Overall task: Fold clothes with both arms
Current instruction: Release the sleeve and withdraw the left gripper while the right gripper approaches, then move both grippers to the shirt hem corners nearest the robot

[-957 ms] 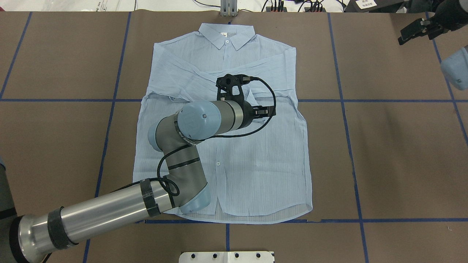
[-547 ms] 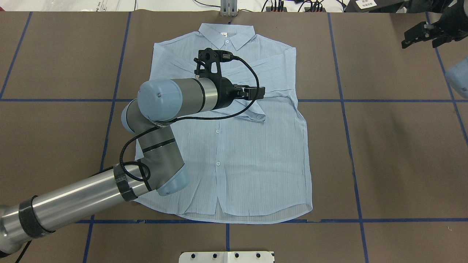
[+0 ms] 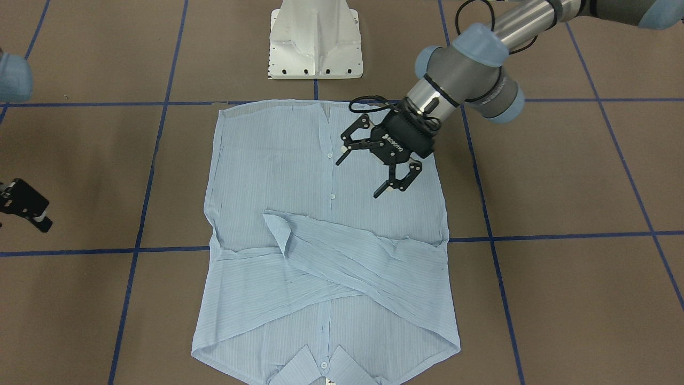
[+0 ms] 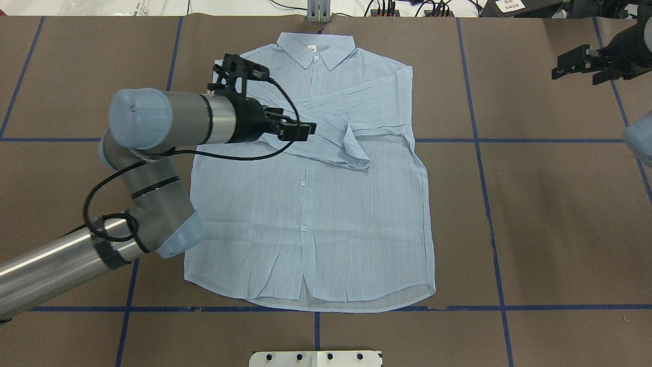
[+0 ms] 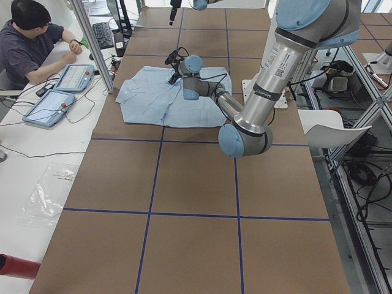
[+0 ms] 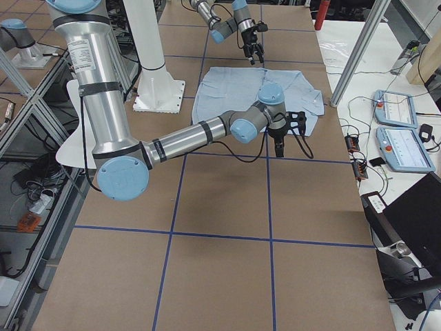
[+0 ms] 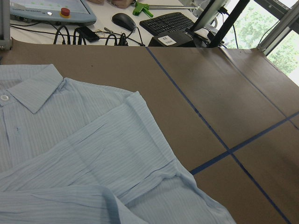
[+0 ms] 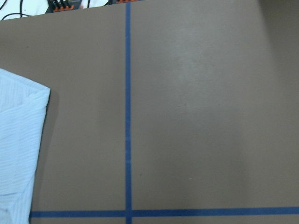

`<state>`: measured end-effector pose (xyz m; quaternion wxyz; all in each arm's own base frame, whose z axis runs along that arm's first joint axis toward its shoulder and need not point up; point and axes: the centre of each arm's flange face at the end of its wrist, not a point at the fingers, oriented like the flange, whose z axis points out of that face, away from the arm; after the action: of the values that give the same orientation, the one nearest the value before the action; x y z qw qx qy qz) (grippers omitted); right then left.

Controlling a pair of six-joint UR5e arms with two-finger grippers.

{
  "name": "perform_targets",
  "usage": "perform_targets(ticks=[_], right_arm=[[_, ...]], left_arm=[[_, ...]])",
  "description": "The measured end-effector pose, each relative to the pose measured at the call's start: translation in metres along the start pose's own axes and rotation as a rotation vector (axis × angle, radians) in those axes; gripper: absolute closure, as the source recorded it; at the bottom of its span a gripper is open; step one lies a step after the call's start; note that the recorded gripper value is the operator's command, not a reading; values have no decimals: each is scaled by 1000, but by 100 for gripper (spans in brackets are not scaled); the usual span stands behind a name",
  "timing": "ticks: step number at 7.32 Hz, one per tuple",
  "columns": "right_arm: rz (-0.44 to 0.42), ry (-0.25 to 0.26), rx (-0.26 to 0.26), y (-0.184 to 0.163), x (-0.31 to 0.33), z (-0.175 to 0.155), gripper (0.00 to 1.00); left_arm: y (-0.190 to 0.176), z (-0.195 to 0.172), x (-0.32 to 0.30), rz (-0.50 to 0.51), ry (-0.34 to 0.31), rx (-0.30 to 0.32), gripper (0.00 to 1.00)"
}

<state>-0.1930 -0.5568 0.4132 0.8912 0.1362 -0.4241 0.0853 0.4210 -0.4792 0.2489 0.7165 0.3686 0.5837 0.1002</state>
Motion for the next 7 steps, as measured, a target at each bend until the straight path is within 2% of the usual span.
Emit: perform_targets(ticks=[3,5,7], right_arm=[[-72,-55,-14,88,-108,14,1],[-78,-33,-27,158,-131,11,1],[-15,16,-32,216,-114,6,1]], left_arm=[[45,-44,-67,-84,-217,-148,0],[91,-53,-69,-200,-274,-225,0],[137,-44,-44,-261,-286,-265,0]])
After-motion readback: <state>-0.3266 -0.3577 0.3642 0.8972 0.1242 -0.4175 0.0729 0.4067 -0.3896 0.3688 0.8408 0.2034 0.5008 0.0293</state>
